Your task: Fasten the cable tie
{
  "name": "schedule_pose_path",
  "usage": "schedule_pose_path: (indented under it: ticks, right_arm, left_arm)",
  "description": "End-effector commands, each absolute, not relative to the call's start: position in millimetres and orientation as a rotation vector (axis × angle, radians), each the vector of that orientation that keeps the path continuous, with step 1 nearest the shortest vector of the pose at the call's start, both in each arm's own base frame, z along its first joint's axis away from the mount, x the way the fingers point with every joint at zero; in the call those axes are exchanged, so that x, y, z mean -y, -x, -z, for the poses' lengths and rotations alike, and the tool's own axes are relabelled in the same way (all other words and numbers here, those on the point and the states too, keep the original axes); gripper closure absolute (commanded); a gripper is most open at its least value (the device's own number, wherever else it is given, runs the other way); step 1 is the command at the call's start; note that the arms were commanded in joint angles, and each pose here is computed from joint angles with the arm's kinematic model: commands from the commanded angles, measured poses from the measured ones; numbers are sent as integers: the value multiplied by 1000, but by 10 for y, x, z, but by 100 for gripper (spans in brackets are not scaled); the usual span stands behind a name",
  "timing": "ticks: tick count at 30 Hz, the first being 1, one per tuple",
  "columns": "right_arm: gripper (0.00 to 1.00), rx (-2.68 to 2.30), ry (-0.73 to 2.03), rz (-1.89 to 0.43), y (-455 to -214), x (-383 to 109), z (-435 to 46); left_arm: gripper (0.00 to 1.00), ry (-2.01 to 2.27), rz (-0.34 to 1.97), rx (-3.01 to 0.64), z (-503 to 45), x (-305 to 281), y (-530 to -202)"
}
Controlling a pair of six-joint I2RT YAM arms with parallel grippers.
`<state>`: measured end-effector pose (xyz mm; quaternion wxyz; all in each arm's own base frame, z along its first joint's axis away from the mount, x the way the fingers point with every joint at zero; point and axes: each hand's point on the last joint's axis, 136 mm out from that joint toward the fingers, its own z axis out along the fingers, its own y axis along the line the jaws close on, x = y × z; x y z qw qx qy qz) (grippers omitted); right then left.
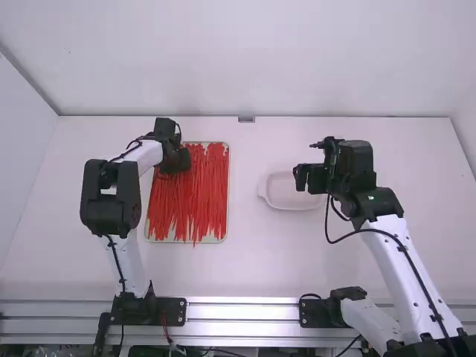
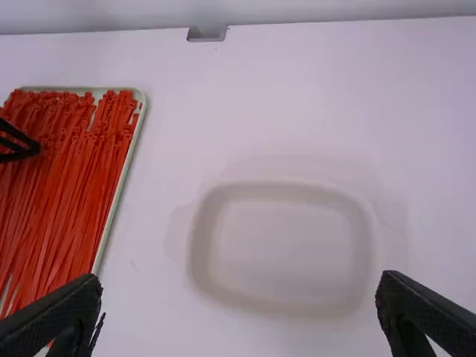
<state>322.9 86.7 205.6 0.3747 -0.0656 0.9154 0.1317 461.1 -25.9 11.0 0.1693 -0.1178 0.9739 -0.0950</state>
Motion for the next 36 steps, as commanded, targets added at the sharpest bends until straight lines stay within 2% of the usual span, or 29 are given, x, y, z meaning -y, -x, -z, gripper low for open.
schedule_pose_path:
  ticks: [1,26,36]
  right_arm:
    - [2,-2312,173,-344,-3280,-890,-2198]
    - [2,-2311,173,-344,-3281,-890,-2199]
    - [2,-2312,170,-345,-3281,-890,-2199]
  left_arm:
    - [71,337,259,-2789,-34,274,-4574]
    - [72,356,221,-2790,91,192,-4509]
    - [83,354,223,-2778,80,193,-4537]
